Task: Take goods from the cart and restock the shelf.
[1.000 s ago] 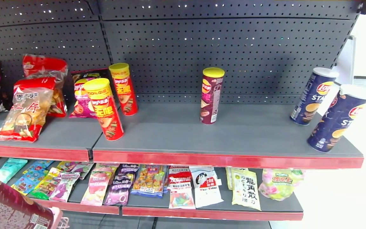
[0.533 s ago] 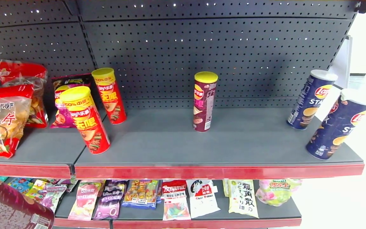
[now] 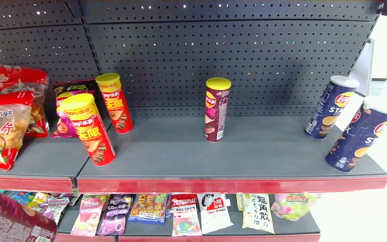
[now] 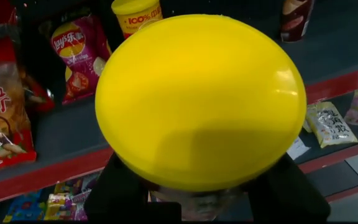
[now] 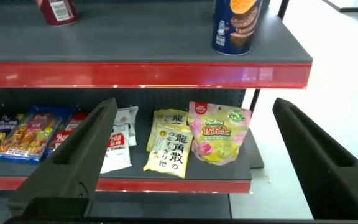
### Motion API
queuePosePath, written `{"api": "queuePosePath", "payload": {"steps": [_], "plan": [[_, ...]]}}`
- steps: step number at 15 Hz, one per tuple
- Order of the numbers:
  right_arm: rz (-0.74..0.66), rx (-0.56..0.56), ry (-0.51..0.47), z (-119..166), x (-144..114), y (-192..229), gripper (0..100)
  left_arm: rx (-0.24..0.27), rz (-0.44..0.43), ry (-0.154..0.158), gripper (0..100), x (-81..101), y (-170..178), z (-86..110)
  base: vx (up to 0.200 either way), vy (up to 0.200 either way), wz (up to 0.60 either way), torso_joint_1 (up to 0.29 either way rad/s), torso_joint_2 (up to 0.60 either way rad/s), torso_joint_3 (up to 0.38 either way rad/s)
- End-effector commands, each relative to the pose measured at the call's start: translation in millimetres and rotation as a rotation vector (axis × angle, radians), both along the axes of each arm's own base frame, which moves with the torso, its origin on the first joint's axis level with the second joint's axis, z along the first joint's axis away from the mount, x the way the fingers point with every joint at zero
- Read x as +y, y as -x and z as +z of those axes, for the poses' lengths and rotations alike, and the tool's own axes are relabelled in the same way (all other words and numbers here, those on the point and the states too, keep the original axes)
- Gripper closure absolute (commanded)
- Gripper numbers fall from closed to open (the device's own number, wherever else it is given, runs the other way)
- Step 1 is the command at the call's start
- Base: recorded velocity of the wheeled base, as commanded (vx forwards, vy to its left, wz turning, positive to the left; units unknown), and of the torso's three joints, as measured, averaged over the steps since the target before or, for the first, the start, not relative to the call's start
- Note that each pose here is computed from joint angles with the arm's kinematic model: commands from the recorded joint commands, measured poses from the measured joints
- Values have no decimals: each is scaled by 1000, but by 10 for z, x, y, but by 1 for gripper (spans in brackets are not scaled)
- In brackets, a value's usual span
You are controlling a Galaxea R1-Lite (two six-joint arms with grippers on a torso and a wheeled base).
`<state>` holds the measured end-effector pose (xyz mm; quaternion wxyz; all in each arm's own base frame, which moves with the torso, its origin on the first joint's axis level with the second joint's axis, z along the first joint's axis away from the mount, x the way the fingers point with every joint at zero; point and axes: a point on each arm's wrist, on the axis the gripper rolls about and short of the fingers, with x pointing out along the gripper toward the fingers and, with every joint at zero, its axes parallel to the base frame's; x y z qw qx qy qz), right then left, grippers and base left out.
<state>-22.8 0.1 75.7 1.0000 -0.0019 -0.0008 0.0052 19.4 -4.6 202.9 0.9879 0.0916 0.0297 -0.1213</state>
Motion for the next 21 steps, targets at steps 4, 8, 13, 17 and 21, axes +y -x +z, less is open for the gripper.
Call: {"api": "queuePosePath", "payload": {"steps": [4,8,13,17,21], "plan": [[65,-13,20,12,14,1,0,-33,-39,8,100,49,215,-90,0,0,0,0,0,0],[319,-26,26,1329,60,-261,0,-32,-110,31,100,49,270,-109,0,0,0,0,0,0],[518,165,93,1854,283,-1297,0,38,-147,143,100,24,220,-144,0,0,0,0,0,0],[639,226,139,1684,670,-2053,0,51,-143,163,100,25,223,-168,0,0,0,0,0,0],[667,183,141,1557,1001,-2748,0,63,-136,160,100,25,216,-206,0,0,0,0,0,0]]}}
